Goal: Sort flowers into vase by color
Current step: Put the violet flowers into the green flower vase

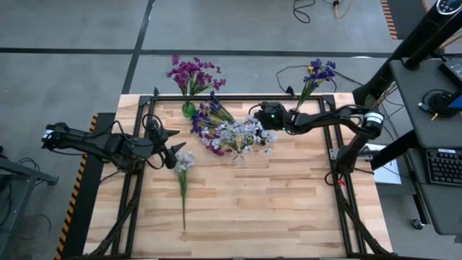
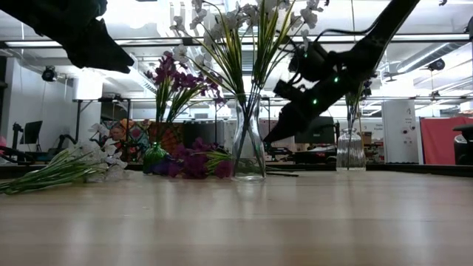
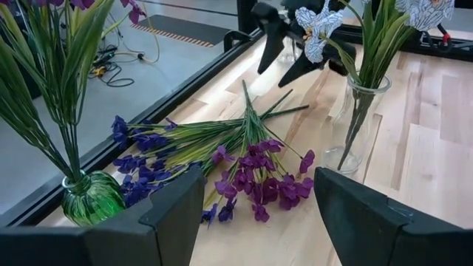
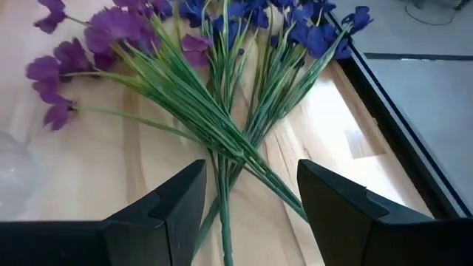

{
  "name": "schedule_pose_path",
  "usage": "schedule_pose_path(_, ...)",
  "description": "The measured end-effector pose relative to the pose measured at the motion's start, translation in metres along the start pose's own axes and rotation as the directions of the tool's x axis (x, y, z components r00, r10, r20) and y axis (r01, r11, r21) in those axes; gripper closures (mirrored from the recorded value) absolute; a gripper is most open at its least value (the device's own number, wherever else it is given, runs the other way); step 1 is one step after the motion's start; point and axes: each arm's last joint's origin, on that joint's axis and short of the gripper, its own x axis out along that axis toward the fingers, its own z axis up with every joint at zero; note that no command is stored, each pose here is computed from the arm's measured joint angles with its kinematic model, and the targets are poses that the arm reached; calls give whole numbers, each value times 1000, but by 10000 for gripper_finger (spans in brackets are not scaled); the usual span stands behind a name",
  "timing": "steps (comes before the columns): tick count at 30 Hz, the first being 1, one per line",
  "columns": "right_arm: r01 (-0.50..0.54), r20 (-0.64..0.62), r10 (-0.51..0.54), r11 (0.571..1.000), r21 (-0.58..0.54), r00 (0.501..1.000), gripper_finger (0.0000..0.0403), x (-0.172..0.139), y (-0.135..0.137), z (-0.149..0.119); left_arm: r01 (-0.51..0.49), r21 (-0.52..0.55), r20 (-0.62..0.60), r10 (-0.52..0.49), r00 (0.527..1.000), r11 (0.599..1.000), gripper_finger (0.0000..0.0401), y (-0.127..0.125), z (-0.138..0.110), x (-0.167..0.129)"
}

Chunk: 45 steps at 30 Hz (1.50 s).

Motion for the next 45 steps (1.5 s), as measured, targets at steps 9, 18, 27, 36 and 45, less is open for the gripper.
schedule_pose_path(9,0,0,0,1000,-3,1000,197,24,1,-11,0,-3,-1,0,1000,1000,163,0,0,0)
schedule_pose_path(18,-3,-11,3,1000,22,1000,193,44,-2,-6,-1,-1,-2,1,1000,1000,163,0,0,1)
schedule_pose_path(27,-24,-74,25,1000,16,997,124,48,-5,2,-7,16,-21,7,1000,1000,163,-3,-2,4)
schedule_pose_path(36,-70,-81,67,997,-39,994,117,52,-5,-4,-9,23,-28,10,1000,1000,163,-4,-2,6)
schedule_pose_path(45,-33,-33,32,999,-36,999,159,54,-15,-4,-9,27,-29,10,1000,1000,163,-4,-2,6)
